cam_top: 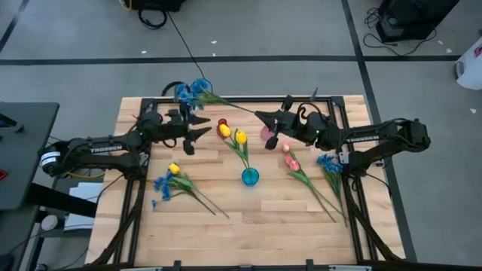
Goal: Sort flowers into vase by color
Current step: Put the middle right blue flowers into the pink vase
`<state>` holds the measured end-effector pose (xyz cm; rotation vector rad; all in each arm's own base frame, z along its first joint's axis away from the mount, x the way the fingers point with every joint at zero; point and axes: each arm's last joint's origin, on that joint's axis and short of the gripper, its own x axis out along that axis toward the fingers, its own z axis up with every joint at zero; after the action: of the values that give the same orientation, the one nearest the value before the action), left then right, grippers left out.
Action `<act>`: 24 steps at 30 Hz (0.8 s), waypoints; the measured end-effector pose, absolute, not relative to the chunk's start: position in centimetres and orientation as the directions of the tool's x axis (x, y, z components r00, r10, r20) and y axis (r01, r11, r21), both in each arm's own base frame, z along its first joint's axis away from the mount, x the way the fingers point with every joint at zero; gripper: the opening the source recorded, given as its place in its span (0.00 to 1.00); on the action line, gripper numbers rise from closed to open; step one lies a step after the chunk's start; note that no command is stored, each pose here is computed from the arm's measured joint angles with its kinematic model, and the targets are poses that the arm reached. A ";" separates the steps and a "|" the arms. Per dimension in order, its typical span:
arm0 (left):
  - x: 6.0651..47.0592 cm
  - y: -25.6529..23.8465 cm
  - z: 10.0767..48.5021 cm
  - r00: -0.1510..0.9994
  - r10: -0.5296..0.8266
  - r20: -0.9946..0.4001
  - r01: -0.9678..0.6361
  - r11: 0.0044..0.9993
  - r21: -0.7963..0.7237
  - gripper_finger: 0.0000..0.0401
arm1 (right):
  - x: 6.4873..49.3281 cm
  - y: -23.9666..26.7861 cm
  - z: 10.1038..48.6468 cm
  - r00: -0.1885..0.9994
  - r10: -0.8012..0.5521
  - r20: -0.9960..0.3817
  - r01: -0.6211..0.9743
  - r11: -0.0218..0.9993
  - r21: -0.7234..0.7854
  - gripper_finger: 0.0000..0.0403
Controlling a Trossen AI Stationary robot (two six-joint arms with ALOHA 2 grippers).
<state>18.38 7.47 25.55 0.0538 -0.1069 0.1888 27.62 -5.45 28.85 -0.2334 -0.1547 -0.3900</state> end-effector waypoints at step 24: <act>22.4 11.5 25.3 0.967 0.222 0.121 -0.224 0.975 0.001 0.37 | 26.4 -9.1 29.7 0.944 -0.173 0.281 0.218 0.967 -0.135 0.04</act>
<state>22.35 11.51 25.33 0.0145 -0.1206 0.2256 26.44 -9.08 29.69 -0.1658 -0.2708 -0.2002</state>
